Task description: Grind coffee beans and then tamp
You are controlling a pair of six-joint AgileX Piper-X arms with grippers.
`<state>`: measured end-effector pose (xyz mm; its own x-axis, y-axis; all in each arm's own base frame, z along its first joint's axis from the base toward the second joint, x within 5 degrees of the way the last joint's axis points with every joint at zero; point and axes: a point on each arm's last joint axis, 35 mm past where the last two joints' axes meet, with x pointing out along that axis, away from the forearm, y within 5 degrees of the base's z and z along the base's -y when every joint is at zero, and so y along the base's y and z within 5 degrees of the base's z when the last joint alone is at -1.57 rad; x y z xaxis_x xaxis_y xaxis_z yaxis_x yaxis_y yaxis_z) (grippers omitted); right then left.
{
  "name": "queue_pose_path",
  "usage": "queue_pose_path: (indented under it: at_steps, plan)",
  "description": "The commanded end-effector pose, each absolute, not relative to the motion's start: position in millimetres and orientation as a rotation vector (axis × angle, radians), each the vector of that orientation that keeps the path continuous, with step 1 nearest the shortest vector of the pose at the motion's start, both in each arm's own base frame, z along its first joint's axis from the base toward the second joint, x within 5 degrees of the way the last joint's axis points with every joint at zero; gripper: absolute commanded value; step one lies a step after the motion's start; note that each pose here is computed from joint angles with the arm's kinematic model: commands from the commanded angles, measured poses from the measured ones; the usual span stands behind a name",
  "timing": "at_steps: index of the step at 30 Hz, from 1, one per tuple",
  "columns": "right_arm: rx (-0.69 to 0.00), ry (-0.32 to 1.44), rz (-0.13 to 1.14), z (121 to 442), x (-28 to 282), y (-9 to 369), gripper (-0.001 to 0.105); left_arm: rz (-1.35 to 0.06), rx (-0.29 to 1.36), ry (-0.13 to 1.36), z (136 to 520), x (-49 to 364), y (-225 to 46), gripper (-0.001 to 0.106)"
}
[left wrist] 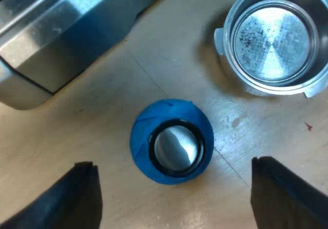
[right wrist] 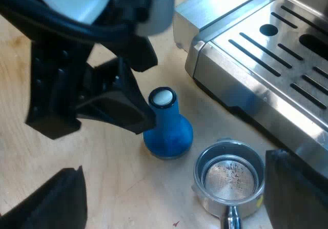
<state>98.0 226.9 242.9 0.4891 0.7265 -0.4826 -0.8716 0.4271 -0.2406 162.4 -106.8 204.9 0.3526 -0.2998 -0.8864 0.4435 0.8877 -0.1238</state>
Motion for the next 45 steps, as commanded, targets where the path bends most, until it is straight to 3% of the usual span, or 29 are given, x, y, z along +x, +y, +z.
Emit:
queue_pose_path:
  at_steps: [1,33,37,42,43,45]
  plan:
    - [-0.485,0.308,1.033,246.4,97.4,227.6,0.071,-0.490,0.147,1.103,203.7,164.9,-108.9,0.064]
    - [-0.486,0.316,1.032,245.8,97.3,227.3,0.071,-0.485,0.184,1.172,174.2,181.0,-119.3,0.063]
    - [-0.486,0.316,1.032,245.8,97.3,227.3,0.071,-0.481,0.190,1.191,173.3,179.3,-118.2,0.044]
    - [-0.486,0.316,1.032,245.8,97.3,227.3,0.071,-0.480,0.192,1.199,173.0,178.7,-117.8,0.012]
    - [-0.486,0.316,1.032,245.8,97.3,227.3,0.071,-0.477,0.196,1.212,172.4,177.5,-117.0,0.001]
    - [-0.486,0.316,1.032,245.8,97.3,227.3,0.071,-0.469,0.204,1.236,171.5,175.3,-115.5,0.000]
